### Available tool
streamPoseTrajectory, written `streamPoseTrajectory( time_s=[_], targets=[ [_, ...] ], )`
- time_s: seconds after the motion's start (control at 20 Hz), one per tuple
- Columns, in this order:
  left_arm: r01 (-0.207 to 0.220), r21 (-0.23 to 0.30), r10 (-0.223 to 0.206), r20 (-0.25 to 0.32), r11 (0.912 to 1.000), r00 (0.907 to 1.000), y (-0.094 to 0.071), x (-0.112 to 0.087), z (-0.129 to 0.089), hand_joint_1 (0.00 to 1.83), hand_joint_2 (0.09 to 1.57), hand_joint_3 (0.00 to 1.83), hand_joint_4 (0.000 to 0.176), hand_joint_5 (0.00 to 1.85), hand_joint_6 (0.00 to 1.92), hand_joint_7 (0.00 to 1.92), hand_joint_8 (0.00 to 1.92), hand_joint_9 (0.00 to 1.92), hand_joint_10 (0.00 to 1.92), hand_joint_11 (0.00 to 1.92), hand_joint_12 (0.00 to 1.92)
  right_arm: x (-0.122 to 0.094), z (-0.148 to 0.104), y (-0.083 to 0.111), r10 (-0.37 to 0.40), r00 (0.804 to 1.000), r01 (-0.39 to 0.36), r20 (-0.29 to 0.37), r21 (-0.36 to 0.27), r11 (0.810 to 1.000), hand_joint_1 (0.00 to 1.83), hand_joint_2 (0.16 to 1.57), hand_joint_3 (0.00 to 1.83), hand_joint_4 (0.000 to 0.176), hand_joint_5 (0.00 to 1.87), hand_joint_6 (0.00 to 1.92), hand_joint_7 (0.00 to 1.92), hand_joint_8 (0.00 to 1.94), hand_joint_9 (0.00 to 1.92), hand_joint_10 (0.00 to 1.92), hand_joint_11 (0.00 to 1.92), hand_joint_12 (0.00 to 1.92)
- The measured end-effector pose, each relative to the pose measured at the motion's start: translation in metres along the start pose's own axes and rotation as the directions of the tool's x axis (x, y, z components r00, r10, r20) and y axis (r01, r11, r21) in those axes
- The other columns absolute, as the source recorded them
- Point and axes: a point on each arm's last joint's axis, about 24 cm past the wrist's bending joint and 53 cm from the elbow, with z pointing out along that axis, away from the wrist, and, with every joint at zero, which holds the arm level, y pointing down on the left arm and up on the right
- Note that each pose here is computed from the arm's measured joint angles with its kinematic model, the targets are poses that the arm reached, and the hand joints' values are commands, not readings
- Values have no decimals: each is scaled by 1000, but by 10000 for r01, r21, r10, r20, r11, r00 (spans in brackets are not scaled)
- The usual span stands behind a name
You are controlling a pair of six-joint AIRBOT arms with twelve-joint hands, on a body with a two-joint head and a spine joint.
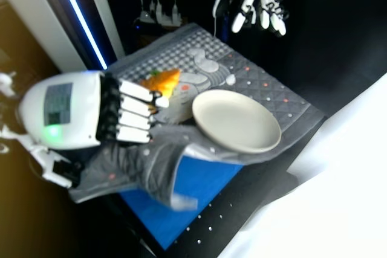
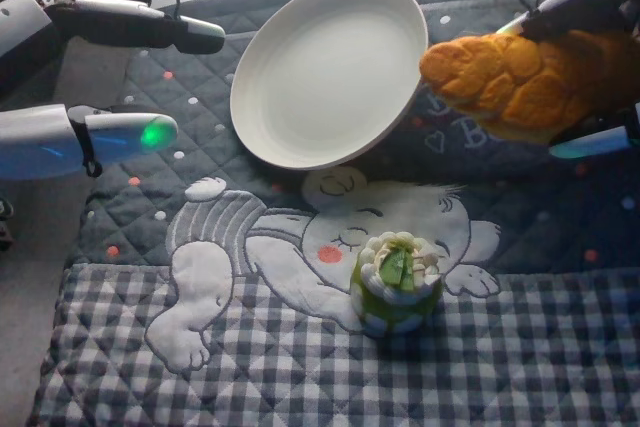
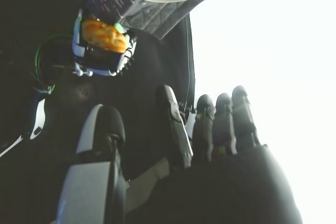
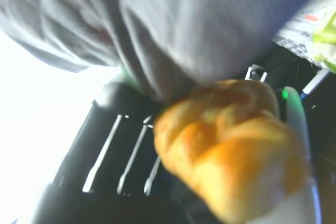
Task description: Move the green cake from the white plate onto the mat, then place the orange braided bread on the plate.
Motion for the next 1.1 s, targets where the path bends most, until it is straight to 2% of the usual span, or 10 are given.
streamPoseTrajectory(
  time_s=[0.2, 0.35, 0.4, 0.5, 0.6, 0.7, 0.75, 0.8, 0.95, 1.1],
  targets=[
    [0, 8, 0, 2, 10000, 10000, 0, 0, 0, 693, 1171, 0, 43, 663, 2, 138, 0, 0, 0, 0, 0, -8, -3, -1, -176, 9998, 174, 125, 107, 9998, 1205, 1026, 0, 0, 1176, 651, 1163, 1588, 1360, 1921, 1453, 1921],
    [-2, 9, 2, -6, 10000, 10000, 0, 0, 0, 693, 1171, 0, 43, 663, 1, 138, 0, 0, 0, 0, 0, -10, -3, -12, -468, 9988, 458, 165, 542, 9975, 1272, 1057, 1, 0, 1082, 629, 1143, 1056, 1141, 1739, 1120, 1877],
    [-2, 12, 2, -4, 10000, 10000, 0, 0, 0, 693, 1171, 0, 43, 663, 1, 138, 0, 0, 0, 0, 0, -11, -4, -16, -530, 9985, 520, 132, 677, 9963, 1211, 1051, 4, 0, 1106, 735, 1134, 1155, 1135, 1766, 1135, 1912],
    [0, -12, 0, 7, 10000, 10000, 0, 0, 0, 693, 1171, 0, 43, 663, 1, 138, 0, 0, 0, 0, 0, -16, -5, -22, -566, 9982, 545, 204, 899, 9945, 1277, 1091, 1, 0, 1010, 714, 1072, 1117, 1029, 1437, 925, 1715],
    [-2, -6, 2, -2, 10000, 10000, 0, 1, 0, 693, 1171, 0, 43, 663, 1, 138, 0, 0, 0, 0, 0, -23, -7, -25, -658, 9973, 623, 327, 986, 9932, 1249, 1090, 1, 0, 949, 960, 1119, 880, 1018, 1011, 839, 1487],
    [34, -4, -34, -15, 10000, 10000, 1, 3, 1, 693, 1171, 0, 43, 663, 1, 138, 0, 0, 0, 0, 0, -37, -10, -31, -699, 9954, 615, 660, 1220, 9906, 1232, 1122, 0, 0, 993, 1077, 951, 928, 875, 663, 597, 1438],
    [44, -1, -44, -33, 10000, 10000, 1, 5, 1, 693, 1171, 0, 43, 663, 1, 138, 0, 0, 0, 0, 0, -42, -12, -34, -745, 9943, 640, 765, 1320, 9892, 1170, 1122, 1, 0, 965, 1025, 771, 359, 677, 316, 410, 1227],
    [44, -3, -44, -45, 10000, 10000, 1, 5, 1, 693, 1171, 0, 43, 663, 1, 138, 0, 0, 0, 0, 0, -44, -12, -35, -747, 9939, 632, 807, 1364, 9886, 1160, 1115, 0, 0, 974, 995, 676, 104, 573, 117, 275, 1092],
    [47, 5, -47, -34, 10000, 10000, 1, 5, 1, 693, 1171, 0, 43, 663, 1, 138, 0, 0, 0, 0, 0, -42, -12, -35, -769, 9945, 666, 716, 1367, 9884, 1154, 1099, 0, 0, 1009, 935, 509, 9, 362, 13, 4, 797],
    [45, 20, -45, -12, 10000, 10000, 2, 5, 2, 693, 1171, 0, 43, 663, 1, 138, 0, 0, 0, 0, 0, -39, -11, -36, -687, 9949, 584, 739, 1339, 9893, 1149, 1113, 0, 0, 978, 979, 560, 2, 441, 9, 56, 959]
  ],
)
